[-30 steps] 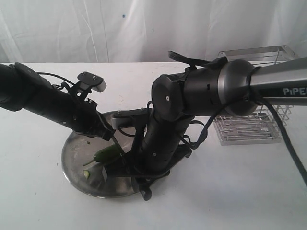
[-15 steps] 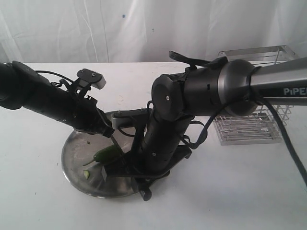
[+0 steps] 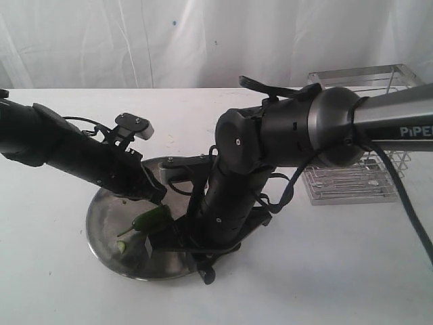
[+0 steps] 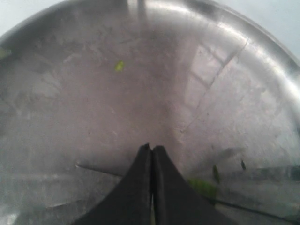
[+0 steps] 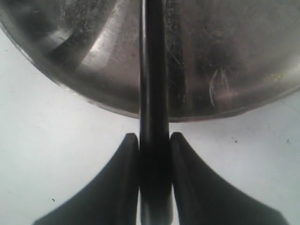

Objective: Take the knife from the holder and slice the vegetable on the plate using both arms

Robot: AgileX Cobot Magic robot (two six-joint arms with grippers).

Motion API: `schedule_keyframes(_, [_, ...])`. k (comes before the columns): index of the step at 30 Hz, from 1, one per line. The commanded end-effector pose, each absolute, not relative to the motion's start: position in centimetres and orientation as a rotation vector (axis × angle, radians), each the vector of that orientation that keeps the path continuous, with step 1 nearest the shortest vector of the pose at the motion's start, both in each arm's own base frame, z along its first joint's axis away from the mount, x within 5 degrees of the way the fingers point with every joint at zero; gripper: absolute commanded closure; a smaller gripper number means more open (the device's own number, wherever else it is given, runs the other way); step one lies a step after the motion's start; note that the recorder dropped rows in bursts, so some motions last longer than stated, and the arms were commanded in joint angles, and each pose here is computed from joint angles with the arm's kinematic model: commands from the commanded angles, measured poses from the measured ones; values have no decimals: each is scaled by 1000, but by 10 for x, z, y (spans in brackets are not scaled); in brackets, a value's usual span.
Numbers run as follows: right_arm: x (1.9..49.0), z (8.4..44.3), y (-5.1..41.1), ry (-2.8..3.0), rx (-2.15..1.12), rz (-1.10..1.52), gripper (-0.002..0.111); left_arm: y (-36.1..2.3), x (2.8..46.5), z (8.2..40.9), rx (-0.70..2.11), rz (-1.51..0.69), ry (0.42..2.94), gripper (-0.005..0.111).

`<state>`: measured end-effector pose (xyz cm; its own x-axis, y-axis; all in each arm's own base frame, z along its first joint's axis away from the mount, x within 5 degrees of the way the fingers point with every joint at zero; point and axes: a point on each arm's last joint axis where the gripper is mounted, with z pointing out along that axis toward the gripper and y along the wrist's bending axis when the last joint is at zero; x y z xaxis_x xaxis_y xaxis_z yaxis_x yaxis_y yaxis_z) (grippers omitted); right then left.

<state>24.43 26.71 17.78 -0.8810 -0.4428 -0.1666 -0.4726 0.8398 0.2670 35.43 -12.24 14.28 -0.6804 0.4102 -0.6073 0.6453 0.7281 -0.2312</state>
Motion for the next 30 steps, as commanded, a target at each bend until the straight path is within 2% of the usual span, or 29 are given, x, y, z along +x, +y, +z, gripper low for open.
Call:
schedule_keyframes(1, [246, 179, 268, 2891, -727, 471, 108, -121, 346, 122, 892, -605, 2464, 107])
schedule_keyframes(4, [246, 177, 269, 2882, -768, 464, 108, -122, 346, 122, 893, -608, 2463, 107])
schedule_keyframes(12, [247, 143, 271, 2982, -794, 408, 108, -122, 345, 122, 907, -626, 2465, 107])
schedule_keyframes(24, [245, 148, 264, 2989, -874, 326, 108, -123, 343, 122, 937, -641, 2464, 107])
schedule_keyframes(30, [245, 150, 254, 3019, -908, 171, 108, -124, 341, 123, 948, -670, 2466, 107])
